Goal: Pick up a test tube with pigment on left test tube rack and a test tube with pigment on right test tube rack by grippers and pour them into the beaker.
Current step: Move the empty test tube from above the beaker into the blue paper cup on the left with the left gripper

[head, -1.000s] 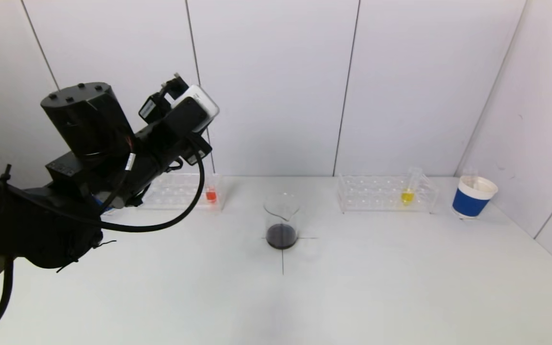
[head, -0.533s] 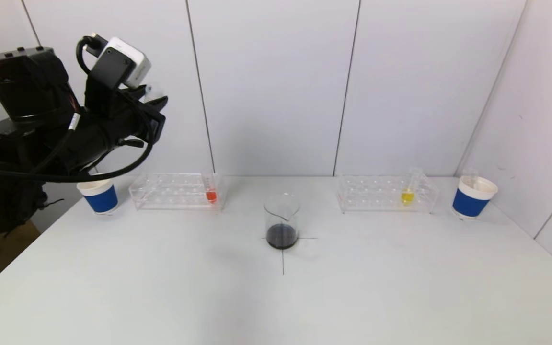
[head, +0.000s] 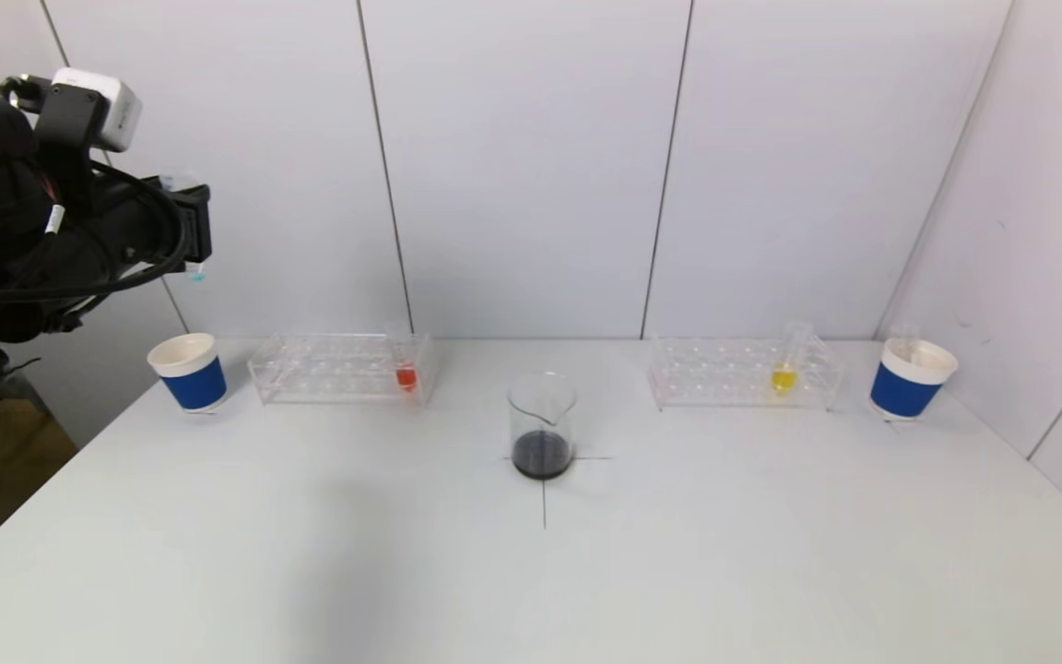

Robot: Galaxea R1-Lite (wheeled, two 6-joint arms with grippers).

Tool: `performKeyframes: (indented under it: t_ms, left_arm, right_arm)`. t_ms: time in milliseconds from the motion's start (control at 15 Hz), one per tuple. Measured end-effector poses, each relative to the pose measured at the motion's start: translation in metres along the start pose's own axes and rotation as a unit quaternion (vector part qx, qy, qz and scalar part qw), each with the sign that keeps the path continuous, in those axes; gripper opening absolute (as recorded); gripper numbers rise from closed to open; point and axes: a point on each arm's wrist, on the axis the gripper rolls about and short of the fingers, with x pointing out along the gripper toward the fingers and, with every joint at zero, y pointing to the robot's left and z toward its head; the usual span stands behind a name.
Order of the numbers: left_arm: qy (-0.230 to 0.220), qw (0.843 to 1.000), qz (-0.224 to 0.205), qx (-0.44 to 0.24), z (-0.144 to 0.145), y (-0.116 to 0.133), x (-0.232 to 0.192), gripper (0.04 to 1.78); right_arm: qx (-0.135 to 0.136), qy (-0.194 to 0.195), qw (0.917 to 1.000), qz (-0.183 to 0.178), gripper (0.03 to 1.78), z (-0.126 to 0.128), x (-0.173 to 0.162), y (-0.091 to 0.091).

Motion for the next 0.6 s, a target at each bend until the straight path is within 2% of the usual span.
performKeyframes:
  t_ms: [200,600]
  left_arm:
    - [0.025,0.999,0.040,-0.026,-0.014,0.020,0.002,0.42]
    - [0.057,0.993,0.080,-0.063,-0.038,0.042,0.011,0.42]
  right_arm:
    - [0.000,0.000,1.0000,0.000,1.77,0.000,0.000,0.000]
    - [0.000,0.000,1.0000,0.000,1.77,0.000,0.000,0.000]
